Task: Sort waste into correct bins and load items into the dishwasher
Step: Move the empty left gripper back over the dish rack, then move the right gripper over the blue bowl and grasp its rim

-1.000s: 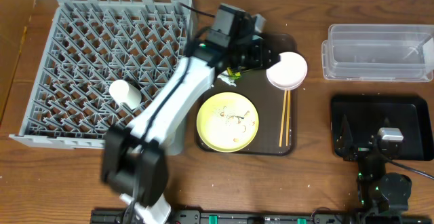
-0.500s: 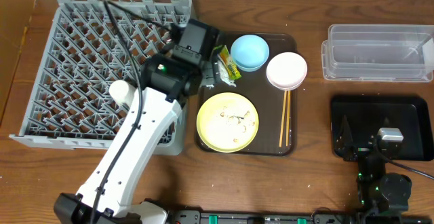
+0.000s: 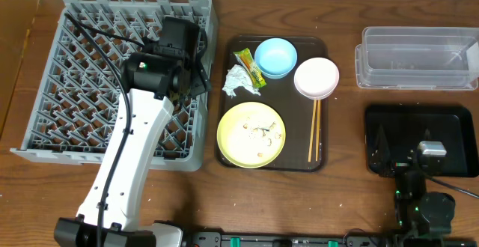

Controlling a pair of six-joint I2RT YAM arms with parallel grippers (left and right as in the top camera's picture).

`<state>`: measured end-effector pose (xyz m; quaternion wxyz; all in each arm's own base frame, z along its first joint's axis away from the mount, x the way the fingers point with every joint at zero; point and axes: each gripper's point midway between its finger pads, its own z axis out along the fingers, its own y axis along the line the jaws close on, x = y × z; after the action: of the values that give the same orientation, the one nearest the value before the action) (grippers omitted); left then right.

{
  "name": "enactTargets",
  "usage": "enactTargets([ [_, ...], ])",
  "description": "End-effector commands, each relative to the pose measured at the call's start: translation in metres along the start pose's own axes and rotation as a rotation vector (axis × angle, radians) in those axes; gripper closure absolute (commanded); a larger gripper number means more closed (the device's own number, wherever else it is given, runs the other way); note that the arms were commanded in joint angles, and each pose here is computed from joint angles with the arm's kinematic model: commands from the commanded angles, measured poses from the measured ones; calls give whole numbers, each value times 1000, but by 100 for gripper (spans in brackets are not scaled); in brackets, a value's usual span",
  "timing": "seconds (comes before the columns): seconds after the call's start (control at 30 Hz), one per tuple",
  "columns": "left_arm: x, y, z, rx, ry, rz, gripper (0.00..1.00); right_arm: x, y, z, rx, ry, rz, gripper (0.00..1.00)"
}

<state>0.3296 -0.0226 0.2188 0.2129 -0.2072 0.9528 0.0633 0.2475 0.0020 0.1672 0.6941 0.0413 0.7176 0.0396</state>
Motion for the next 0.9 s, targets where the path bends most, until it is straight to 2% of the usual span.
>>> enactTargets([
  [0.0, 1, -1, 0, 12, 13, -21, 10, -20, 35, -5, -211, -51, 236, 1],
  [0.1, 3, -1, 0, 17, 21, -19, 10, -42, 66, -17, -425, -45, 570, 1],
  [0.17, 4, -2, 0, 20, 25, -18, 10, -58, 68, -21, -463, -74, 711, 1],
  [0.23, 2, 1, 1, 17, 24, -29, 10, -86, 65, -28, -495, -179, 779, 1],
  [0.33, -5, 16, 5, 12, 36, -112, 10, -145, 54, -54, -536, -440, 773, 1],
  [0.4, -7, 21, 9, 51, 70, -166, 10, -168, 54, -62, -516, -486, 714, 1],
  [0.43, -8, 27, 11, 79, 96, -208, 10, -184, 58, -63, -483, -474, 607, 1],
  [0.53, -13, 46, 15, 62, 107, -271, 10, -214, 71, -54, -432, -375, 402, 1],
  [0.67, -15, 65, 17, 34, 117, -320, 9, -256, 105, -12, -493, -112, 174, 1],
  [0.77, -15, 67, 18, 31, 116, -325, 9, -265, 127, 21, -558, 97, 107, 1],
  [0.87, -16, 69, 18, 25, 110, -248, 9, -258, 150, 51, -555, 290, -30, 1],
])
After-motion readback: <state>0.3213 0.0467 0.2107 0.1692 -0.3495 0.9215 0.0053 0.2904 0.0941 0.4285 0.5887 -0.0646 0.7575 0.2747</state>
